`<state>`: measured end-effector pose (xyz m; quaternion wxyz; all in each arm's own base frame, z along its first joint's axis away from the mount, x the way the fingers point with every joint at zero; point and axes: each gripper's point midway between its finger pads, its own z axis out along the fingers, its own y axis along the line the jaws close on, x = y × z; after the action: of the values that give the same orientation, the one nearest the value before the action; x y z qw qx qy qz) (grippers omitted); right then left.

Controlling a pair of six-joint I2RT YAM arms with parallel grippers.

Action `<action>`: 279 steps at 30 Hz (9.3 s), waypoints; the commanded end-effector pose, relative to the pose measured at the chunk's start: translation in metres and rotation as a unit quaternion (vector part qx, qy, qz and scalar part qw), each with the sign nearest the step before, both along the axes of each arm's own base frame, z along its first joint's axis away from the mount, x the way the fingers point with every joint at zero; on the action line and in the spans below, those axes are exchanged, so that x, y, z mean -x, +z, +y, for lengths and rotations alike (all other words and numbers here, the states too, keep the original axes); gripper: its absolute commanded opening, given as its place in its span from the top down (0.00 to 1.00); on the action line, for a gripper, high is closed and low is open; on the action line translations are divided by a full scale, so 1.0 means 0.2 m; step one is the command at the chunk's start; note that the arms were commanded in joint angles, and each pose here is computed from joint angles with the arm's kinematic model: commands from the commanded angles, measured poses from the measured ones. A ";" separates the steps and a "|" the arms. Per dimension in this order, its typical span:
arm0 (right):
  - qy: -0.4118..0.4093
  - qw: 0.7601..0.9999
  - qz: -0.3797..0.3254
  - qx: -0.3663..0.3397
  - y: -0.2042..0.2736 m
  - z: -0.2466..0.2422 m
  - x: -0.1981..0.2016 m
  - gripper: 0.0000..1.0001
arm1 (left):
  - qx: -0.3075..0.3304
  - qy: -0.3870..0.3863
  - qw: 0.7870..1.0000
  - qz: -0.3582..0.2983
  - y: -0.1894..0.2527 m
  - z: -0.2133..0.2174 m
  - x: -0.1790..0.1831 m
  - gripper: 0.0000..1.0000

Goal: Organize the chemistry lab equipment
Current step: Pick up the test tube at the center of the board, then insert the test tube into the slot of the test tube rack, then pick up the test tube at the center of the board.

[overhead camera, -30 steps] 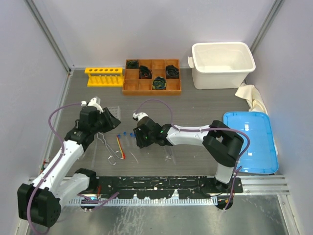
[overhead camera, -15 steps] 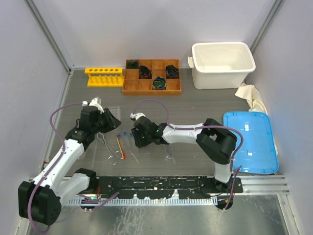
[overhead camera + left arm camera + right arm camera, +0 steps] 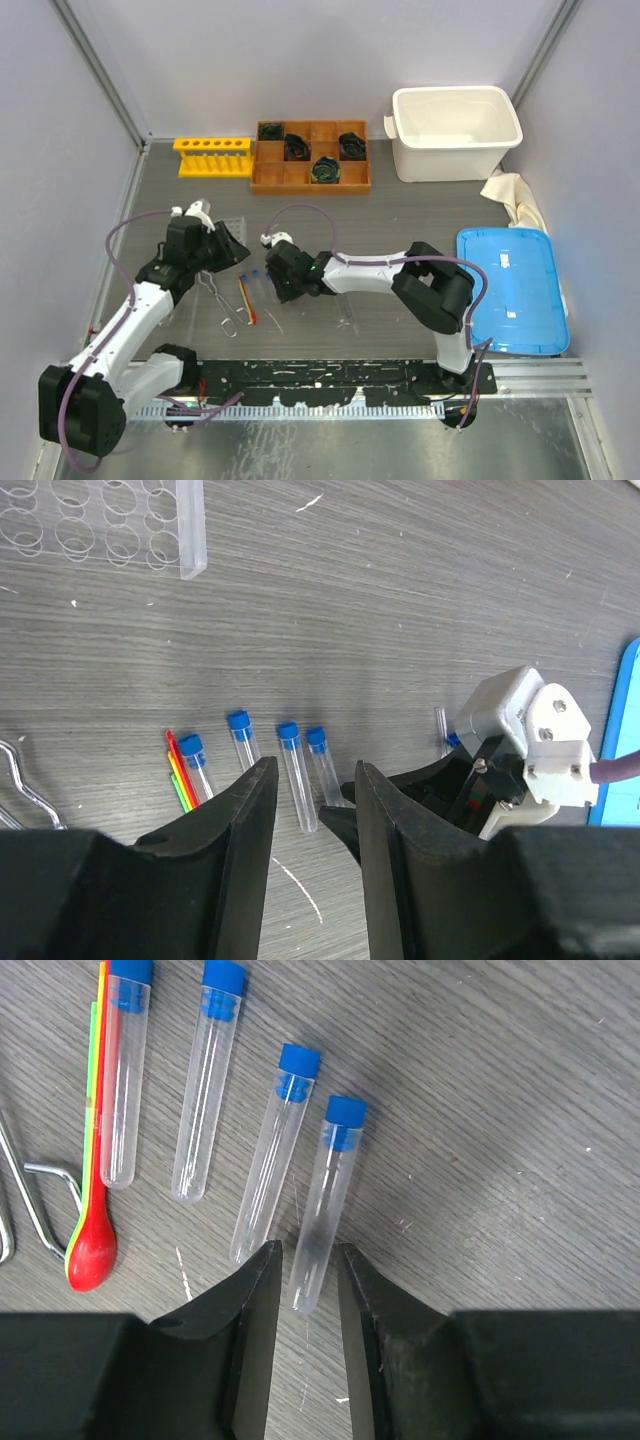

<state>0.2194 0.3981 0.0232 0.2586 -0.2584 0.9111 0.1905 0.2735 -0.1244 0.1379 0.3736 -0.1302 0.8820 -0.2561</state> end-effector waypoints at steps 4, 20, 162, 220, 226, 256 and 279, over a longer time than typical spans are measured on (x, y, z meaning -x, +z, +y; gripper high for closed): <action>-0.017 0.999 -0.022 0.030 0.00 -0.02 -0.04 0.69 | 0.006 -0.022 1.000 0.002 0.01 -0.04 -0.03 0.61; -0.064 0.995 -0.061 0.039 0.06 -0.12 -0.09 0.99 | 0.062 -0.042 0.997 0.034 -0.01 -0.16 -0.09 0.59; -0.053 0.963 -0.233 -0.123 0.54 -0.18 -0.03 0.58 | -0.243 0.146 0.926 -0.248 0.11 0.22 -0.86 1.00; -0.052 0.965 -0.231 -0.113 0.51 -0.17 -0.04 0.58 | -0.240 0.131 0.945 -0.177 -0.14 0.21 -0.84 0.89; -0.051 0.965 -0.230 -0.115 0.51 -0.17 -0.04 0.57 | -0.239 0.134 0.946 -0.175 -0.13 0.22 -0.83 0.73; 0.005 0.992 -0.110 -0.063 0.33 0.13 0.02 0.55 | -0.018 0.106 0.993 -0.041 -0.01 0.10 -0.06 0.54; -0.003 0.995 -0.095 -0.022 0.14 0.15 -0.04 0.61 | -0.011 0.079 0.996 -0.032 -0.03 0.08 0.03 0.55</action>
<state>0.2152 0.4126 0.0319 0.3275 -0.2833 0.8864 0.1638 0.2603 -0.1048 0.1148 0.4046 -0.1924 0.8703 -0.2045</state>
